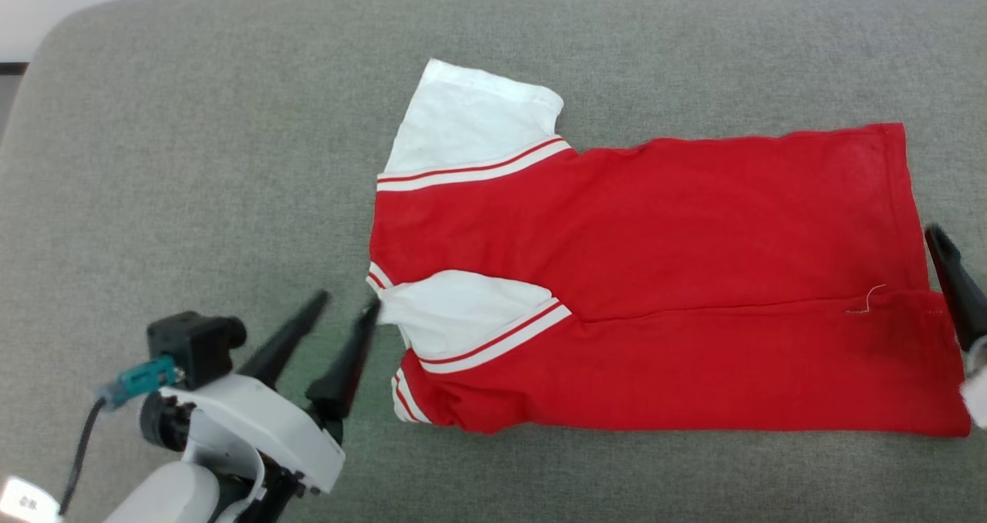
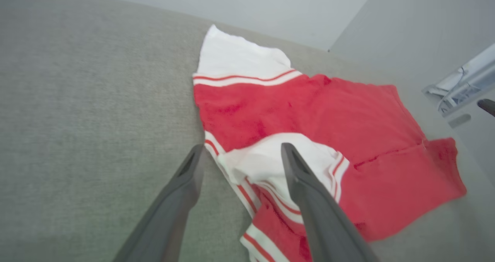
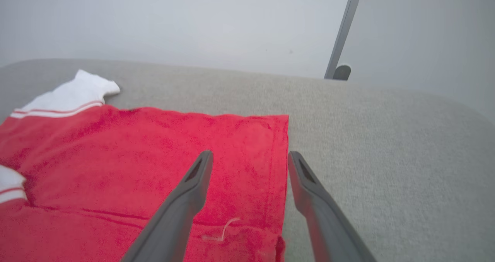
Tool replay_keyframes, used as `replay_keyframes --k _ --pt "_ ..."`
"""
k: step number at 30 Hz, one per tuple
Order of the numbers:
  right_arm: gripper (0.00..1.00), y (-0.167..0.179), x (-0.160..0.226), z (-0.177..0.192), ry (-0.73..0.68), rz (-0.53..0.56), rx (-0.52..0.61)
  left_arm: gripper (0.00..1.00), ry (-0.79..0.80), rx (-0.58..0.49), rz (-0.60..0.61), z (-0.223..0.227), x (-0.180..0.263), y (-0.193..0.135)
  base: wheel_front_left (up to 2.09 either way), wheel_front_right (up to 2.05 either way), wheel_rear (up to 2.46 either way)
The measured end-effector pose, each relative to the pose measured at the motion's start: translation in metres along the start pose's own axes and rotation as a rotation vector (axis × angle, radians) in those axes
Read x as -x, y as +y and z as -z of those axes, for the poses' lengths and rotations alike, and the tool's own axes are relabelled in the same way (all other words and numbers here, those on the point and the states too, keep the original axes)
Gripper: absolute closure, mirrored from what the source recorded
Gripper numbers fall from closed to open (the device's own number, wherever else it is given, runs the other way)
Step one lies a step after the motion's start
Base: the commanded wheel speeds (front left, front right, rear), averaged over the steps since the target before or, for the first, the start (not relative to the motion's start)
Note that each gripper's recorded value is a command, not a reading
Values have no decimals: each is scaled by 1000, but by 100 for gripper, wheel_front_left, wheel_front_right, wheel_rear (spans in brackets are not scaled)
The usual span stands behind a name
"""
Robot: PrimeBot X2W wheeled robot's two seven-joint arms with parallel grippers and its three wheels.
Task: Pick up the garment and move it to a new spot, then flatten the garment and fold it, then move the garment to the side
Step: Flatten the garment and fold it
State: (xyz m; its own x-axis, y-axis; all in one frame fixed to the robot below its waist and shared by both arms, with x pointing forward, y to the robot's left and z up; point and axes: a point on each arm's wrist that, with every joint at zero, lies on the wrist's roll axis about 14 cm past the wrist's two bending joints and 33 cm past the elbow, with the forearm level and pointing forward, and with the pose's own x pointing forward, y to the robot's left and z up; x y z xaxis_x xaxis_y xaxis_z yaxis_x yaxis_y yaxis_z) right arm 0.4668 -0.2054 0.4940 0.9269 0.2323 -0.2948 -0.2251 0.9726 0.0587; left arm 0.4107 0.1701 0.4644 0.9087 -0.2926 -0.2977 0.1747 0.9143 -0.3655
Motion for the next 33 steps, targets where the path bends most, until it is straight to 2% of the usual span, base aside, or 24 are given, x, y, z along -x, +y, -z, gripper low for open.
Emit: replay_keyframes --k 5,8,13,18,21,26,29,33 --pt "0 10 -10 -19 -189 12 -32 0 -156 -33 -72 -15 -3 14 0 0 0" --pt "0 12 -12 -31 -285 26 -46 0 -229 -131 -71 -37 -12 19 0 0 0" --pt "0 13 -14 -41 -389 46 -41 0 -337 -226 -15 -96 -44 15 0 0 0" --pt "0 13 -14 -44 -440 64 -48 0 -349 -301 33 -148 -89 7 0 0 0" --pt "0 14 -14 -36 -436 72 -55 0 -282 -401 43 -159 -121 5 0 0 0" --pt "0 9 -14 -16 -395 95 -74 0 -109 -443 26 -153 -173 14 0 0 0" --pt "0 2 -12 -2 -352 117 -75 0 112 -455 -2 -119 -197 28 0 0 0" --pt "0 -7 -9 6 -332 142 -76 0 423 -394 -30 -70 -210 39 0 0 0"
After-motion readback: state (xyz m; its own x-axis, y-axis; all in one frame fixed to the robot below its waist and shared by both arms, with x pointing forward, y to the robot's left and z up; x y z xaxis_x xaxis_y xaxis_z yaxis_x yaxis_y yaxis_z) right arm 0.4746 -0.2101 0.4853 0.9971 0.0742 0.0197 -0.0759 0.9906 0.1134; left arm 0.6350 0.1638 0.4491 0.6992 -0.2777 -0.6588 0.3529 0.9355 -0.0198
